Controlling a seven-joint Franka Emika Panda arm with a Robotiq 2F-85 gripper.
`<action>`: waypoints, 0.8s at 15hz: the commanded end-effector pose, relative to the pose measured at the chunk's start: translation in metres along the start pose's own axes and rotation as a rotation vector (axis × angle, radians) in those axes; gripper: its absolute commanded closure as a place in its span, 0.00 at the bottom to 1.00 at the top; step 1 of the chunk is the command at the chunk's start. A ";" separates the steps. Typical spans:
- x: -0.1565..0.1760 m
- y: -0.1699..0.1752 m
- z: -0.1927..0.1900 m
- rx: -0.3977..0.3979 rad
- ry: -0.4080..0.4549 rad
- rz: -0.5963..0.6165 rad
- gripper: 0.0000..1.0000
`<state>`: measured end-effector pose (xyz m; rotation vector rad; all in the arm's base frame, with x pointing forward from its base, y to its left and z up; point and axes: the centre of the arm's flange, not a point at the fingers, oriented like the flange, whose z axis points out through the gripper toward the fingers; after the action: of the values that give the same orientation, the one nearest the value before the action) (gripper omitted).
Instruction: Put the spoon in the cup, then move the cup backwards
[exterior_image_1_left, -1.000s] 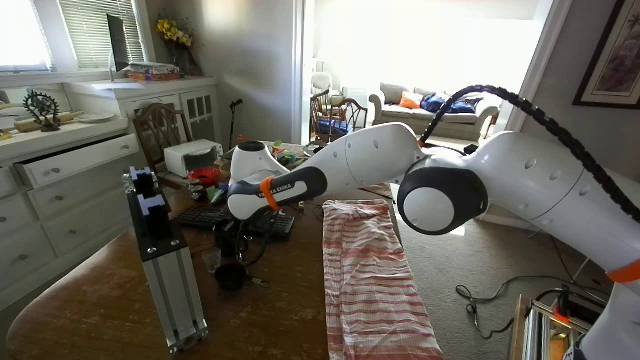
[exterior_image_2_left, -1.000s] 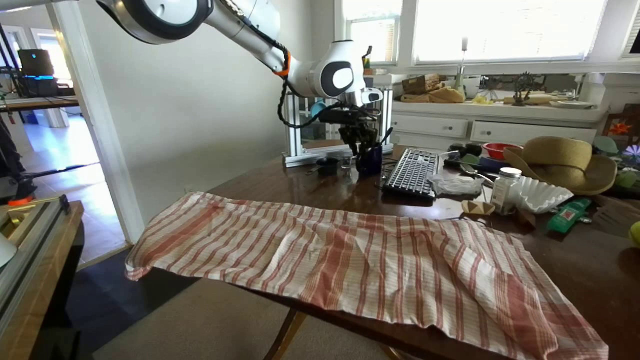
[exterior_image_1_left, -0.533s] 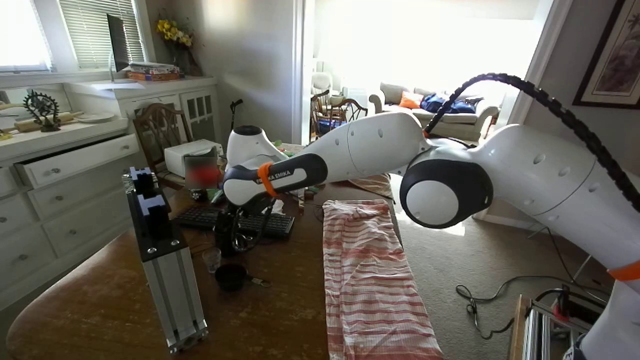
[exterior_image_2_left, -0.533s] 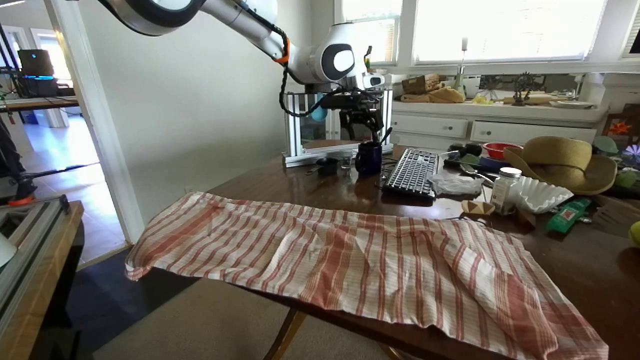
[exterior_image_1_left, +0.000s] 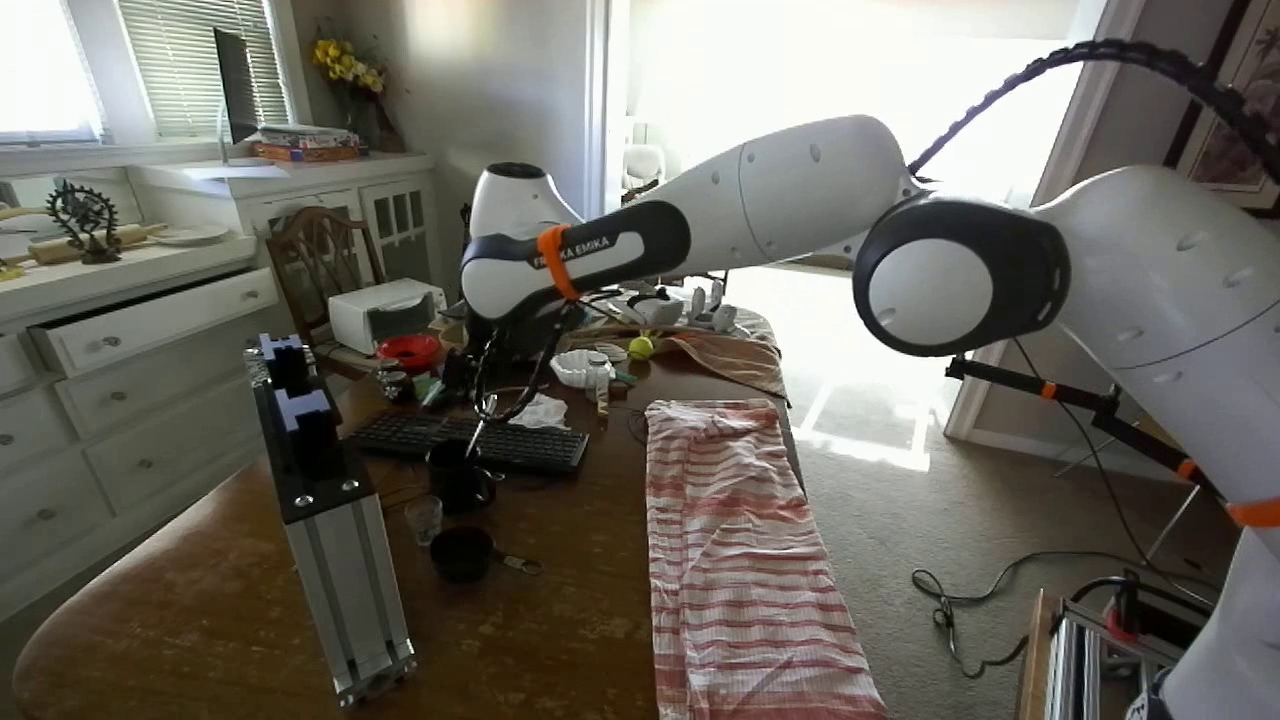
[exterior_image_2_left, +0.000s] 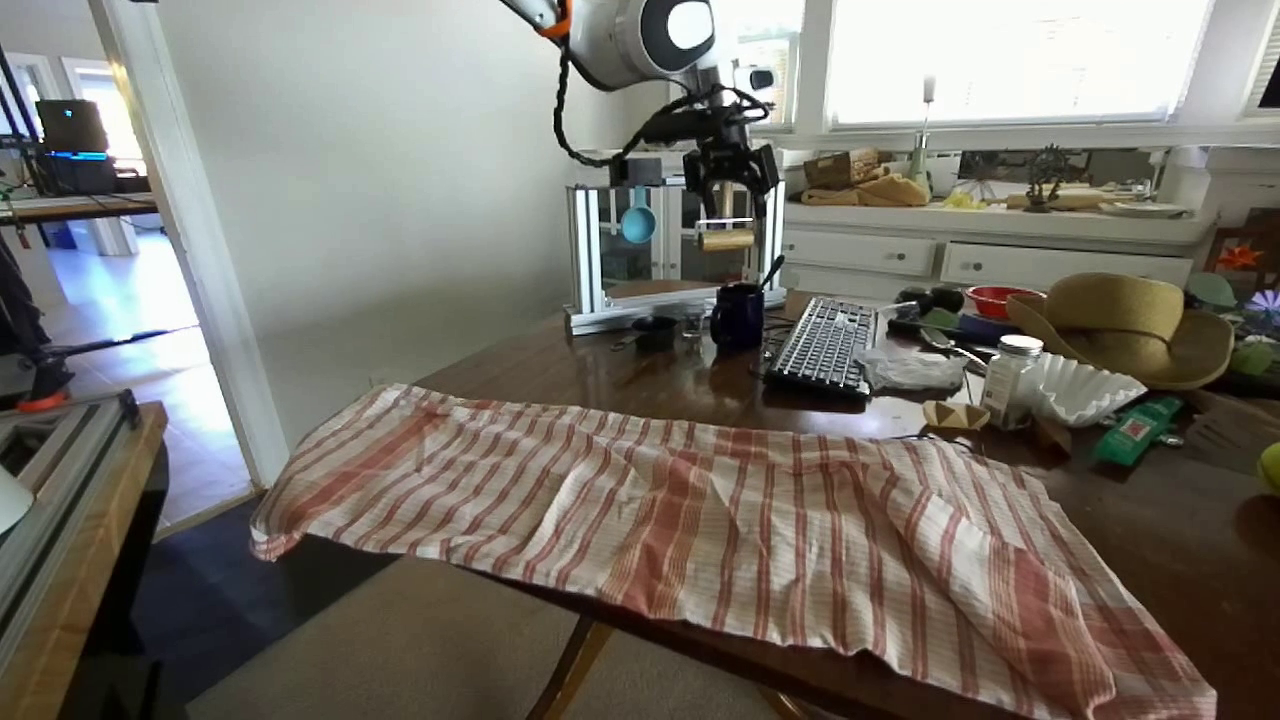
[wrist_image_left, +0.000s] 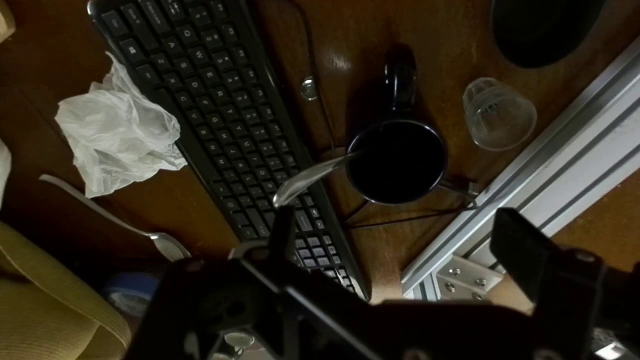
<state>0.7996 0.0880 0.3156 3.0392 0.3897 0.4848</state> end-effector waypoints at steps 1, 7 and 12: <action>-0.066 0.017 -0.047 0.083 -0.016 -0.087 0.00; -0.107 0.051 -0.082 0.167 -0.070 -0.162 0.00; -0.152 0.031 -0.094 0.091 -0.149 0.041 0.00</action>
<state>0.7108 0.0038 0.3665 3.1281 0.5311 0.3178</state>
